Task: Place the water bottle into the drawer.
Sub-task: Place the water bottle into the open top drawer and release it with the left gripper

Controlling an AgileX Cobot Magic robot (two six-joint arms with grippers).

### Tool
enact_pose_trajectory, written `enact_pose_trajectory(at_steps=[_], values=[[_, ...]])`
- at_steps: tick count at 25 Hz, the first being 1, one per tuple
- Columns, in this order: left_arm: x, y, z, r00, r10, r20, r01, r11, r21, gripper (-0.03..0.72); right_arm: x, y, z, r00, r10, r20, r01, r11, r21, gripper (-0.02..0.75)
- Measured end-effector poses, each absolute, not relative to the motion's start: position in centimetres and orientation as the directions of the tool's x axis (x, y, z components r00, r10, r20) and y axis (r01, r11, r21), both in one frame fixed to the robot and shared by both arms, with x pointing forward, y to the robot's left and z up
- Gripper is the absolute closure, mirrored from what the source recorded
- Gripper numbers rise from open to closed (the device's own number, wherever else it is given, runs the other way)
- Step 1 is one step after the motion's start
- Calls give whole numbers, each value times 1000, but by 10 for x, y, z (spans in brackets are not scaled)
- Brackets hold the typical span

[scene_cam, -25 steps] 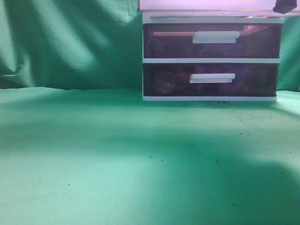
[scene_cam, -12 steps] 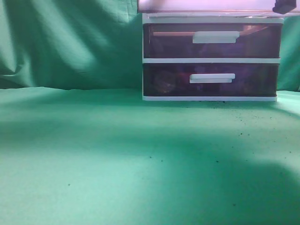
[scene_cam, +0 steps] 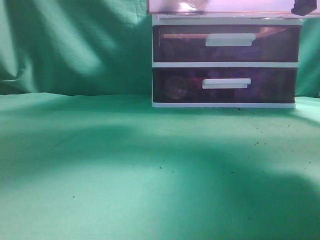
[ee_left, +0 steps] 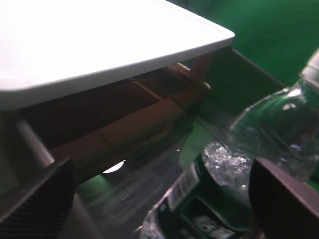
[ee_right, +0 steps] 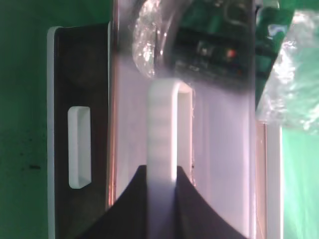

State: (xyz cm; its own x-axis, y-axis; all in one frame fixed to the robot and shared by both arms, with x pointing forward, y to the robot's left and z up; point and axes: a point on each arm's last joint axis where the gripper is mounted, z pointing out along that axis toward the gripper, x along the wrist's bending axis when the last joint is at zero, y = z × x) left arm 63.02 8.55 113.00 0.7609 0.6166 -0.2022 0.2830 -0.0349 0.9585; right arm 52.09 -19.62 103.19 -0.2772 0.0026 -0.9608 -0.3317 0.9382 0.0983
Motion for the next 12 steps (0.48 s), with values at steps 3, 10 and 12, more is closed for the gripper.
enact_pose_trajectory(at_steps=[3,10,12], values=[[627,63,1125,796,574,-192,263,-43,964,105,521,-196,1032,-277,3,-961,-332,938,98,641],[623,11,1122,860,501,-103,161,-74,984,105,521,-197,1031,-290,25,-957,-316,941,121,641],[625,9,1126,862,500,-87,140,-69,988,105,521,-197,1031,-290,27,-957,-315,941,122,641]])
